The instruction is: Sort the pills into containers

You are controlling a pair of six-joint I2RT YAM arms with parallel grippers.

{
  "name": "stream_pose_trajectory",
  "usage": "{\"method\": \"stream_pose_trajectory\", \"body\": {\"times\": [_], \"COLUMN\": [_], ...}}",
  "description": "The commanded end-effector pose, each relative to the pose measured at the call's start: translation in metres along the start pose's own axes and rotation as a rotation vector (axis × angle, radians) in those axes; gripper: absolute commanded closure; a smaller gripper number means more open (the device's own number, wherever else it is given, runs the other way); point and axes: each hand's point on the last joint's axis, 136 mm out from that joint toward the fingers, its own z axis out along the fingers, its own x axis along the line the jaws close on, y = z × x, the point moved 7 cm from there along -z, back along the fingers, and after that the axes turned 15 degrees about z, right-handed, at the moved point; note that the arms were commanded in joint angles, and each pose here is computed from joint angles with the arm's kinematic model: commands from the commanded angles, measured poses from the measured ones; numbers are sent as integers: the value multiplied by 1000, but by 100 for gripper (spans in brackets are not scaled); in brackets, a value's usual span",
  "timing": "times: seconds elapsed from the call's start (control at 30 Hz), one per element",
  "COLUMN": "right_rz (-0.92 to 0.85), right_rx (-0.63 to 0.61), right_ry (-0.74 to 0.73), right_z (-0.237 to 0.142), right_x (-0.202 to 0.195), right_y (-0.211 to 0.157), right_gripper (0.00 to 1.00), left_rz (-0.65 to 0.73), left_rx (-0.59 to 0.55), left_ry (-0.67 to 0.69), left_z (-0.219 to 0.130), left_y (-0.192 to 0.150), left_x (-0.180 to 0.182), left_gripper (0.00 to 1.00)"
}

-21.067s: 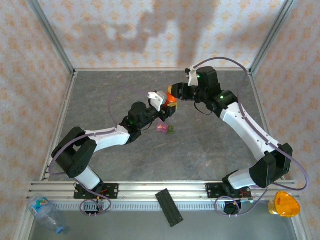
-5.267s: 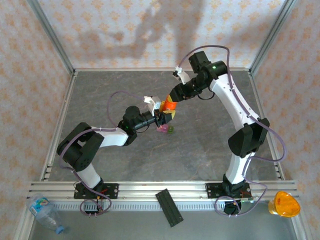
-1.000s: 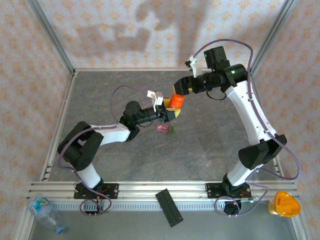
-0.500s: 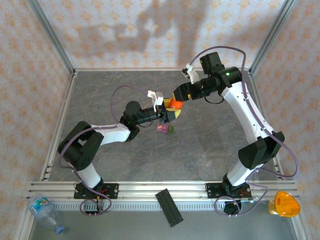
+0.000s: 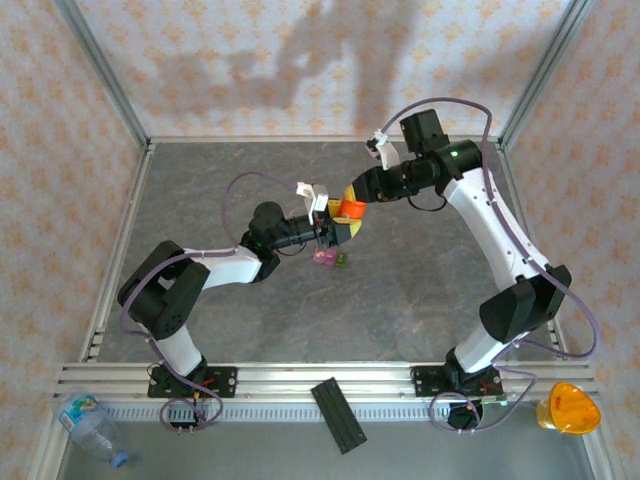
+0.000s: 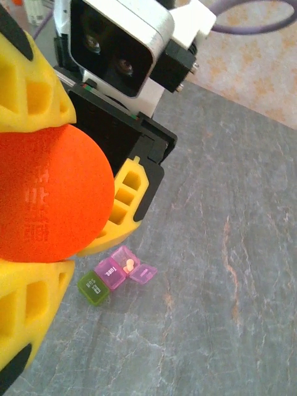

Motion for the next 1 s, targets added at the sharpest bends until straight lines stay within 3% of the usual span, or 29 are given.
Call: {"method": "stream_pose_trajectory", "body": {"times": [0.0,0.47,0.67,0.77,0.87,0.97], "right_rz": [169,480,518,483,427,296], "right_rx": [-41,-290,-365,-406,-463,-494], "right_ry": [-147,-195,-153,-157,-101,-55], "right_z": [16,68,64,42,6,-33], "right_x": [-13,-15,-2,4,10,17], "right_y": [-8,-16,-8,2,12,17], "right_gripper": [75,77,76,64,36,25], "left_rz": [124,327,332,320,292,247], "left_rx": [-96,2,13,10,-7,-47], "left_ry": [92,369,401,398,348,252], "left_z": [-2,-17,-17,-16,-14,-12], "left_y": [28,21,16,15,16,22], "left_x": [8,15,17,18,17,14], "left_gripper": [100,100,100,100,100,100]}}
